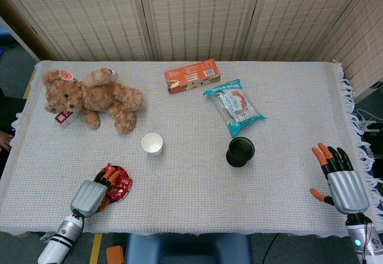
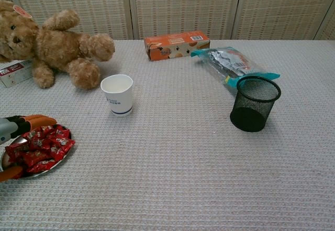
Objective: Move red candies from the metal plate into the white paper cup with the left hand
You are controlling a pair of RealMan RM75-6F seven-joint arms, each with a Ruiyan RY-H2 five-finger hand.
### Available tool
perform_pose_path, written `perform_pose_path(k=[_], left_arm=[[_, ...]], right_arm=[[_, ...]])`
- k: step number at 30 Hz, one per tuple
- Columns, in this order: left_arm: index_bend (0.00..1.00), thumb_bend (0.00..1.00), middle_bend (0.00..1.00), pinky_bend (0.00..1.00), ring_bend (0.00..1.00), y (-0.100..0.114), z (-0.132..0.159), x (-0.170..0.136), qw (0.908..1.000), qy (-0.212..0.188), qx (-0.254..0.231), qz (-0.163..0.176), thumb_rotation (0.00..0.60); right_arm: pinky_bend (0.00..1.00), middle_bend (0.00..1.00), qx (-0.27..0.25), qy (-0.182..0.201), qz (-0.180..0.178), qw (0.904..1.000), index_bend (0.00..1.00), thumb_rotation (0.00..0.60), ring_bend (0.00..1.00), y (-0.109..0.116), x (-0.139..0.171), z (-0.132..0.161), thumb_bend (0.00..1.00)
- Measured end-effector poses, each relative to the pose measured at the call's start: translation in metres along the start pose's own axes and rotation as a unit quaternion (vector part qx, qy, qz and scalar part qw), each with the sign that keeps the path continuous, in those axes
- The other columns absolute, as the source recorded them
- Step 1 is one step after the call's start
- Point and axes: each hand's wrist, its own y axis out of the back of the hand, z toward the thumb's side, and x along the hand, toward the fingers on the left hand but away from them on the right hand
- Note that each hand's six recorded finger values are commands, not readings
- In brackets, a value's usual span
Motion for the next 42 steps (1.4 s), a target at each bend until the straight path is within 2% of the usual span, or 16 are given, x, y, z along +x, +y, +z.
perform_pose_path(k=[9,14,28,35,42], left_arm=[[0.18,0.38,0.06,0.89,0.17,-0.004,0.010,0.018,0.9994,-0.009,0.028,-0.017,0.600],[0.29,0.38,0.16,0.91,0.28,-0.005,0.007,0.020,0.9991,0.003,0.041,-0.011,0.600],[0.45,0.38,0.37,0.97,0.45,-0.003,0.003,0.021,0.9991,0.006,0.035,0.023,0.600],[0.54,0.40,0.46,1.00,0.50,-0.002,0.002,0.021,0.9989,0.003,0.027,0.038,0.600],[0.63,0.45,0.60,1.00,0.60,0.001,0.000,0.022,0.9984,0.001,0.018,0.053,0.600]], right_arm=[[0.00,0.00,0.001,-0.002,0.003,1.0000,0.00,0.600,0.00,-0.001,-0.002,-0.001,0.00],[0.00,0.00,0.000,-0.004,0.002,1.0000,0.00,0.600,0.00,0.000,0.000,-0.001,0.00],[0.00,0.00,0.001,-0.001,0.011,0.9999,0.00,0.600,0.00,-0.003,0.000,0.000,0.00],[0.00,0.00,0.001,-0.001,0.011,0.9999,0.00,0.600,0.00,-0.003,-0.001,0.001,0.00],[0.00,0.00,0.001,-0.001,0.013,0.9999,0.00,0.600,0.00,-0.004,-0.001,0.001,0.00]])
